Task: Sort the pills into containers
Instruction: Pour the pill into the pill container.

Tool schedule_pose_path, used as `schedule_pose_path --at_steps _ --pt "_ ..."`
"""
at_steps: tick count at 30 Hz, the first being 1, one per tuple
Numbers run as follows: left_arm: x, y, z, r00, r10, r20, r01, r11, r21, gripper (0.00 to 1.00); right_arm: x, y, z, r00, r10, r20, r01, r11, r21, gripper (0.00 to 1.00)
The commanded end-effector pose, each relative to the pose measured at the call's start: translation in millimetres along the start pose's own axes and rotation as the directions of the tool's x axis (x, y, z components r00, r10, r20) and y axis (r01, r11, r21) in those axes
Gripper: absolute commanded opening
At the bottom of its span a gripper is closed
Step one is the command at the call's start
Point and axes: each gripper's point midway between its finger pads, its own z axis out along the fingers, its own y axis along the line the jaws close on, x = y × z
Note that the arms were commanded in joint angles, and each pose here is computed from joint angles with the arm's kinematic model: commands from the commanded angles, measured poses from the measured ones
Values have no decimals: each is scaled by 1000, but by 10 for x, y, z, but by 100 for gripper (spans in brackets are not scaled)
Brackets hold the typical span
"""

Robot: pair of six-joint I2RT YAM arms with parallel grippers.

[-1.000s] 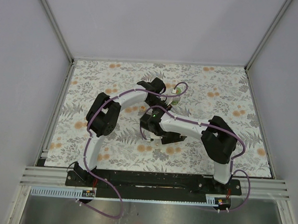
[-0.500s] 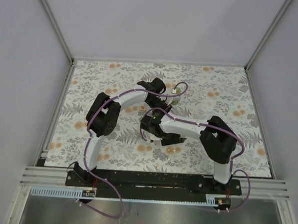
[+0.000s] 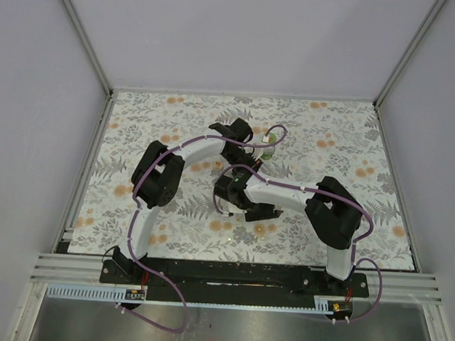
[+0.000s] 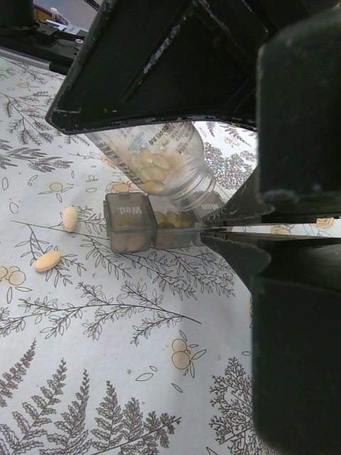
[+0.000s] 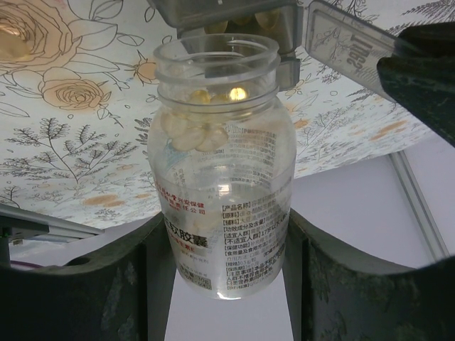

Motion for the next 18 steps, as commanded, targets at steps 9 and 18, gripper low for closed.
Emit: schedule_pose_path --at_steps 9,18 --pt "-84 -85 -50 999 25 28 -26 999 40 0 130 -164 -164 1000 0 -7 1 999 52 0" --pt "-89 -85 -46 999 24 29 -25 999 43 0 141 -274 -136 999 -1 -36 4 995 98 0"
